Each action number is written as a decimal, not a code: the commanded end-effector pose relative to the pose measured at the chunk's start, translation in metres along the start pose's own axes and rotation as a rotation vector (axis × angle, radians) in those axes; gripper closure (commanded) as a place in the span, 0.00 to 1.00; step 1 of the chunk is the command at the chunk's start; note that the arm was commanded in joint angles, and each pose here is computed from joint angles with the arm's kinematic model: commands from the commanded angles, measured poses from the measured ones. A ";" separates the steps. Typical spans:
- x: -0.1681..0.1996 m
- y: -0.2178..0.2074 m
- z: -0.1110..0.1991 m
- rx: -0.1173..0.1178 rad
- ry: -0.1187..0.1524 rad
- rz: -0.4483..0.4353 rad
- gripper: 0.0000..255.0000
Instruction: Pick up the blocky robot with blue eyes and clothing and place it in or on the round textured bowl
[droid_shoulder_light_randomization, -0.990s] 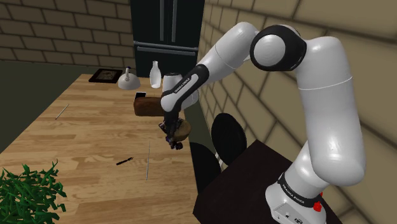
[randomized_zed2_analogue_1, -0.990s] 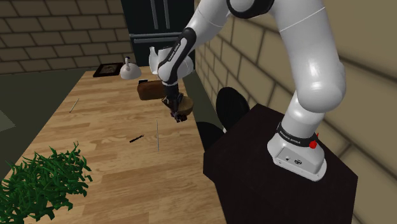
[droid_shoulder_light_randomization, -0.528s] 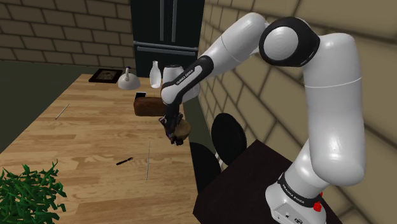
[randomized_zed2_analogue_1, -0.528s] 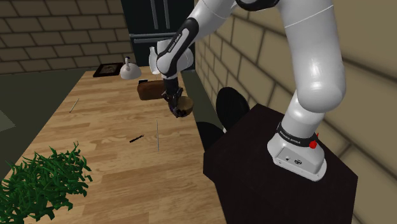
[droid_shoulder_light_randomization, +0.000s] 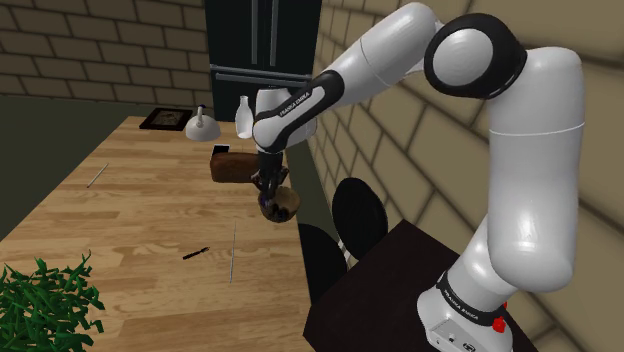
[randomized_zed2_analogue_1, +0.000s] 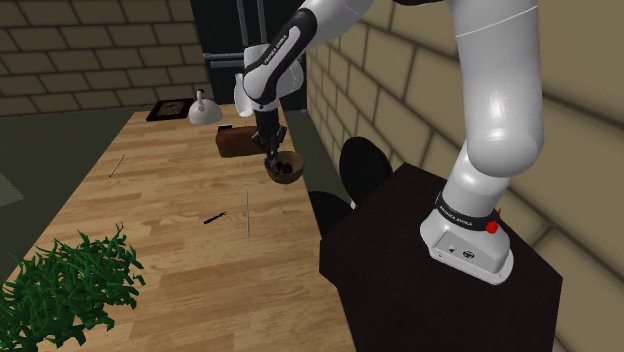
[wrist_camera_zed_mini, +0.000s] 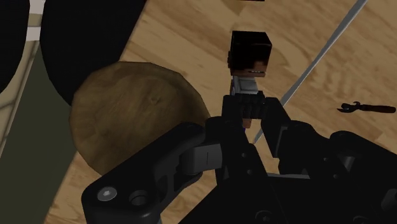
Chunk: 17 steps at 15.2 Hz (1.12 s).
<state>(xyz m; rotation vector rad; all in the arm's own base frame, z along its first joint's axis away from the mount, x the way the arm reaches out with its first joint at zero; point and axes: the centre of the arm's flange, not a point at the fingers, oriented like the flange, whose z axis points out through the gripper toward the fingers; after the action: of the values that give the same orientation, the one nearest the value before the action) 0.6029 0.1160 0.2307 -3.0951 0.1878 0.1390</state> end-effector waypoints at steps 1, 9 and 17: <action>-0.002 0.000 -0.010 0.000 0.000 0.000 1.00; 0.069 0.058 -0.017 0.000 0.000 0.000 1.00; 0.131 0.110 -0.012 0.000 0.000 0.000 1.00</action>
<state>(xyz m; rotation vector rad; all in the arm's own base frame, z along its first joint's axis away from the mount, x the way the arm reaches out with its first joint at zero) 0.7186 -0.0075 0.2299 -3.0952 0.1893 0.1393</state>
